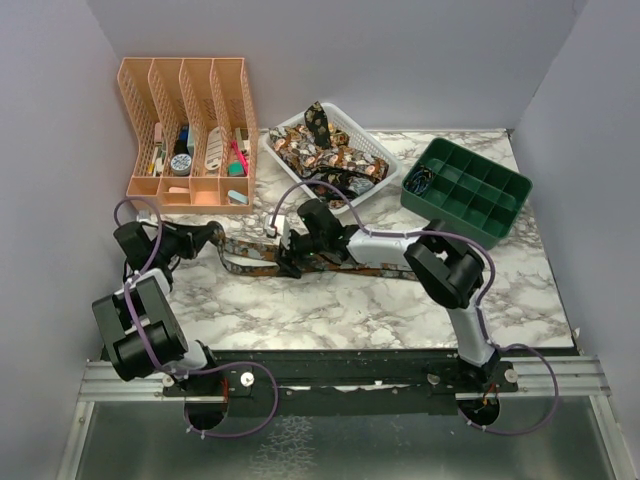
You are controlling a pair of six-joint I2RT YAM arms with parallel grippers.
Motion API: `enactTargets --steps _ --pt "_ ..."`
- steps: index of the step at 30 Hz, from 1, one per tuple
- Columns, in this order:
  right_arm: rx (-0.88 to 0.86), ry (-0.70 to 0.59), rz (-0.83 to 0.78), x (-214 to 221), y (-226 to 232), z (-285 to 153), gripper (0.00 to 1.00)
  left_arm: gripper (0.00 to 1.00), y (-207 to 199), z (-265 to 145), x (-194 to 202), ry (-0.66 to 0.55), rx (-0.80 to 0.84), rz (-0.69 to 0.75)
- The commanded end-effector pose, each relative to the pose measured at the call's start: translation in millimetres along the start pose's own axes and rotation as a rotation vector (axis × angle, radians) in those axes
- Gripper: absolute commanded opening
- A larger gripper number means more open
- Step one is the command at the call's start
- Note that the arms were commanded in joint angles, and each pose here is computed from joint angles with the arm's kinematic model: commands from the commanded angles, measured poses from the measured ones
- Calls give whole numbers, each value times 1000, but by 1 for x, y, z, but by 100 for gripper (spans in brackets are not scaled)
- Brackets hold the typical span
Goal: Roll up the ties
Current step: Flatten out the tie at the center of the board.
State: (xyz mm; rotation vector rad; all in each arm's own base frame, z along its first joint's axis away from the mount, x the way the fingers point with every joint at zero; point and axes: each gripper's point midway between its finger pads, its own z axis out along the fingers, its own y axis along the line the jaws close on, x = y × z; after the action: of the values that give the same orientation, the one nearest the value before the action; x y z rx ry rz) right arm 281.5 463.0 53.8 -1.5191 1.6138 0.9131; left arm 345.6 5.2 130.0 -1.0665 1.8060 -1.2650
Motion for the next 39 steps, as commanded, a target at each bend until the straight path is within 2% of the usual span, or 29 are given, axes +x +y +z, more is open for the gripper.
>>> enactTargets --steps 1,6,9,12,16,18,22,29,32,39 --pt "-92 79 -23 27 15 14 62 0 3 -3 -1 10 17 21" --pt "-65 110 -36 41 8 19 56 0 6 -5 -3 5 14 13" --pt "-25 159 -54 51 2 20 42 0 9 -7 -3 2 10 4" --pt "-20 141 -74 50 6 16 31 0 12 -8 -3 -4 5 -1" --pt "-2 96 -83 33 5 11 27 0 14 -10 -5 -13 0 -9" --pt "-4 48 -86 15 7 7 22 0 13 -13 -9 -32 0 -18" --pt "18 -28 -91 -12 6 -2 21 0 13 -21 -24 -97 -2 -54" --pt "25 -74 -71 -23 8 -6 21 0 26 -31 -46 -158 -21 -159" --pt "115 -87 -34 -25 -8 -4 21 1 36 -31 -47 -161 -39 -180" --pt "347 -30 54 -3 -56 8 21 6 55 -35 -54 -215 -83 -221"
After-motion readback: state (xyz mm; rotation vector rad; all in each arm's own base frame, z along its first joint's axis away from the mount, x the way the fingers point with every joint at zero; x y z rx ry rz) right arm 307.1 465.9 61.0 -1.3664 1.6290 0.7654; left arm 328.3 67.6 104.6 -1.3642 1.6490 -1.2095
